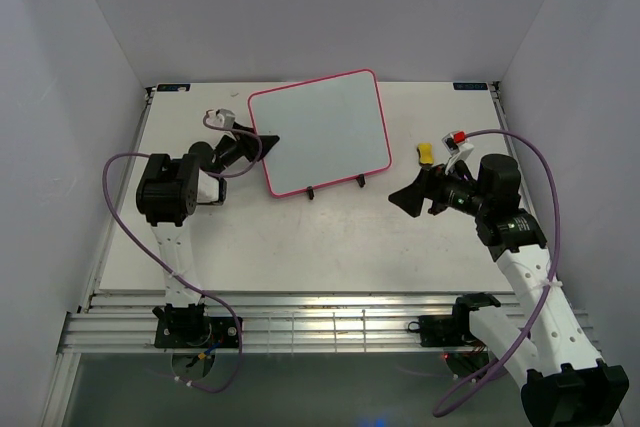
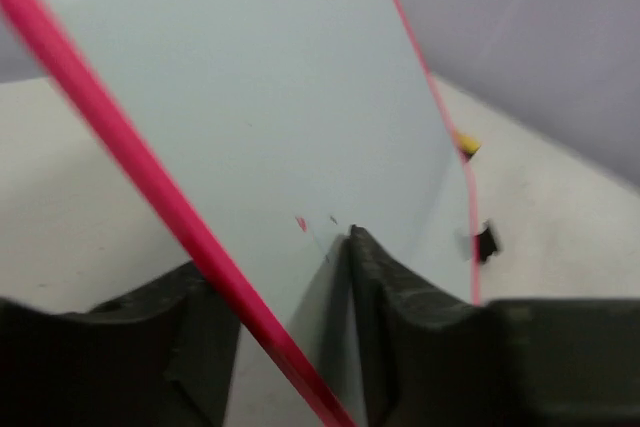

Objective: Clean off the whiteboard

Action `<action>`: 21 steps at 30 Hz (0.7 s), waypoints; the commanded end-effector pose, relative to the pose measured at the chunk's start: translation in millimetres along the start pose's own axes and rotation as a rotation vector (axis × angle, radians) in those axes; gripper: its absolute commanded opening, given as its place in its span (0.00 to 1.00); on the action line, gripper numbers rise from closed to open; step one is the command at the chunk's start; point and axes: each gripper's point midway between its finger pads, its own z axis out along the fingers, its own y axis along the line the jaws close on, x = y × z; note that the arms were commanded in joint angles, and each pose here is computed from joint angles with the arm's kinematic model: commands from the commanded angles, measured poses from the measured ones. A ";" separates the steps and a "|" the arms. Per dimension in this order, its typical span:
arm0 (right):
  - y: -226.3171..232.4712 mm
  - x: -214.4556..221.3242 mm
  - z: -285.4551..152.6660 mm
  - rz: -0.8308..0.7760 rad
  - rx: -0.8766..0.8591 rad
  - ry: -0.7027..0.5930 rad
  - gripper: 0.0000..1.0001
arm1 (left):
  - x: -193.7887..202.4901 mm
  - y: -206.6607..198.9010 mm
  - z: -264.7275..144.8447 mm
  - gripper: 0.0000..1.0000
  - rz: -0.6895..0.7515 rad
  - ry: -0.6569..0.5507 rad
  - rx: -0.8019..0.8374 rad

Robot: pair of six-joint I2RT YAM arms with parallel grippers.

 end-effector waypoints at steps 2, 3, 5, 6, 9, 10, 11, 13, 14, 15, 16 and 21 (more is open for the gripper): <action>8.4 -4.4 -2.5 -0.041 -0.035 -0.026 0.90 | 6.7 -19.4 -6.3 0.63 0.463 -0.038 0.150; 8.3 -4.5 -2.6 -0.041 -0.036 -0.027 0.90 | 7.3 -19.4 -6.6 0.64 0.460 -0.036 0.150; 8.1 -3.9 -2.3 -0.043 -0.035 -0.025 0.90 | 7.8 -19.5 -6.5 0.71 0.456 -0.035 0.151; 8.1 -3.9 -2.3 -0.043 -0.035 -0.025 0.90 | 6.8 -19.4 -6.1 0.74 0.454 -0.036 0.150; 7.7 -3.7 -2.1 -0.045 -0.035 -0.024 0.90 | 6.0 -20.6 -5.5 0.75 0.456 -0.037 0.154; 7.3 -3.1 -2.0 -0.046 -0.035 -0.023 0.90 | 4.8 -20.7 -5.3 0.77 0.457 -0.040 0.152; 6.6 -2.5 -1.2 -0.043 -0.034 -0.020 0.90 | 3.6 -21.1 -5.1 0.80 0.459 -0.042 0.152; 6.7 -2.5 -0.8 -0.045 -0.035 -0.019 0.90 | 0.3 -22.5 -4.1 0.98 0.460 -0.048 0.152; 5.6 -2.2 -0.7 -0.045 -0.032 -0.018 0.90 | -2.4 -23.5 -3.8 0.98 0.464 -0.051 0.151; 4.9 -1.2 0.1 -0.045 -0.030 -0.014 0.90 | -5.1 -22.7 -3.4 0.98 0.464 -0.058 0.141; 3.3 -0.7 0.6 -0.044 -0.024 -0.013 0.90 | -6.8 -23.3 -3.9 0.98 0.465 -0.062 0.136; -18.5 7.5 8.4 -0.021 0.055 0.013 0.90 | -30.5 -28.9 -3.3 0.98 0.476 -0.107 0.100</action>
